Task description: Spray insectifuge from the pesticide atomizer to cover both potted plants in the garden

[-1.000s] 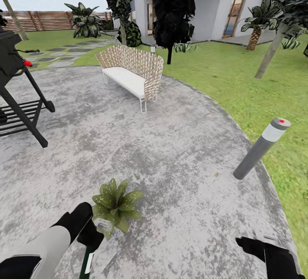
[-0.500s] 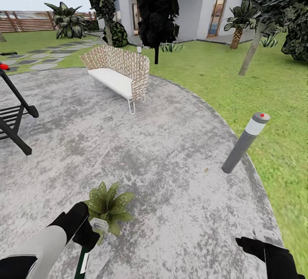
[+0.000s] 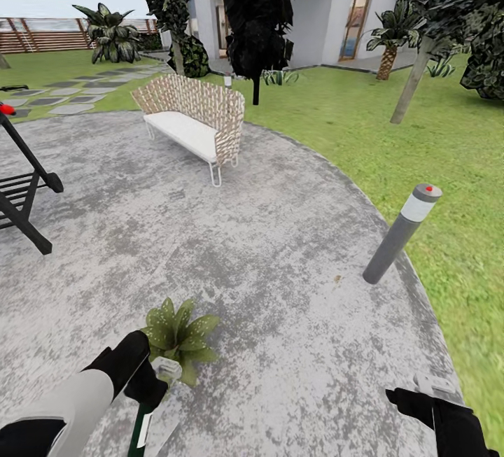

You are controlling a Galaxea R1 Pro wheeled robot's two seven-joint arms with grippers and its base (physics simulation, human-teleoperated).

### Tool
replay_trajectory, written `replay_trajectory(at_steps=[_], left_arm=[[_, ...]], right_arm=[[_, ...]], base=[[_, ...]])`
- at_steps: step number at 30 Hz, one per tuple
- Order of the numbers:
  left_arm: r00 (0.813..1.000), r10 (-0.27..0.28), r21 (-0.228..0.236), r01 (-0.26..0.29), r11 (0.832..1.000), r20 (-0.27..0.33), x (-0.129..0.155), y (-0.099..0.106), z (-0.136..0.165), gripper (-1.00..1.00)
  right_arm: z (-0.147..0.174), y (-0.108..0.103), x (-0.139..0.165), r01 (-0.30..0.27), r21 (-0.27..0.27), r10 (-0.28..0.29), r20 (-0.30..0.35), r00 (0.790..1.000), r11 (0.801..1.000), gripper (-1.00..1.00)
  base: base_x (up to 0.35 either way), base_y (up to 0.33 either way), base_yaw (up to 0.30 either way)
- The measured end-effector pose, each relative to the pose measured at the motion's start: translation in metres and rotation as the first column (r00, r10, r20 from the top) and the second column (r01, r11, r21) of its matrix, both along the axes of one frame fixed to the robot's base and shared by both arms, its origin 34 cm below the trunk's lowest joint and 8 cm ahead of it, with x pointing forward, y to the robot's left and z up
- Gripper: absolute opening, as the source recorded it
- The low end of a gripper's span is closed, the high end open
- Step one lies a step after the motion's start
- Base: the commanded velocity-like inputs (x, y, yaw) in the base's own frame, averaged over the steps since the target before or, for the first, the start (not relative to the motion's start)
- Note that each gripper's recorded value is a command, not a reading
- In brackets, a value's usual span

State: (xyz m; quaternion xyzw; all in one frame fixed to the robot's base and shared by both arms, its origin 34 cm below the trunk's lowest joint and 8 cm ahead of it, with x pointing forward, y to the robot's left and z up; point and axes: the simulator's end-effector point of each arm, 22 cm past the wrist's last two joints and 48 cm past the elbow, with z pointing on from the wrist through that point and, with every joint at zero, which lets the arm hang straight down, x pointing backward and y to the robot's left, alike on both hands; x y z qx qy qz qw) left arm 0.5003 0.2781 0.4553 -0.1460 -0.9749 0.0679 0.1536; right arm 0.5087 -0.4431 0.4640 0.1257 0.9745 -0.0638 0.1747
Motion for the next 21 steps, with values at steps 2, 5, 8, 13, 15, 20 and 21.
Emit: replay_trajectory(at_steps=[2, 5, 8, 13, 15, 20, 21], left_arm=[[1.000, -0.009, -0.014, 0.009, 1.000, 0.000, 0.000, -0.011, 0.000, -1.00], [1.000, -0.012, -0.017, 0.012, 1.000, 0.001, 0.000, -0.014, 0.000, -1.00], [1.000, -0.013, -0.030, 0.014, 0.999, 0.005, 0.002, -0.023, 0.001, -1.00], [1.000, -0.020, -0.034, 0.021, 0.999, 0.023, 0.009, -0.029, 0.004, -1.00], [0.999, -0.020, -0.035, 0.021, 0.999, 0.026, 0.010, -0.029, 0.005, -1.00], [0.999, -0.020, -0.035, 0.021, 0.999, 0.029, 0.011, -0.029, 0.006, -1.00], [0.999, -0.020, -0.035, 0.021, 0.999, 0.030, 0.011, -0.029, 0.006, -1.00]], right_arm=[[0.000, -0.001, 0.000, 0.003, -0.001, -0.003, 0.000, 1.000, 1.000, 1.00], [0.001, -0.001, 0.000, 0.002, -0.001, -0.002, 0.001, 1.000, 1.000, 1.00], [0.001, -0.001, 0.001, 0.002, -0.001, -0.002, 0.003, 1.000, 1.000, 1.00], [0.002, -0.001, 0.001, 0.002, -0.001, -0.002, 0.006, 1.000, 1.000, 1.00], [0.003, -0.001, 0.002, 0.002, -0.001, -0.002, 0.007, 1.000, 1.000, 1.00], [0.004, -0.001, 0.003, 0.002, -0.001, -0.002, 0.010, 1.000, 1.000, 1.00], [0.004, -0.001, 0.003, 0.002, -0.001, -0.002, 0.011, 1.000, 1.000, 1.00]], base=[[0.000, 0.000, -0.023], [0.000, 0.000, -0.169], [0.000, 0.000, -0.232], [0.000, 0.000, -0.247], [0.000, -0.027, -0.249], [0.000, -0.172, -0.245], [0.000, -0.240, -0.239]])
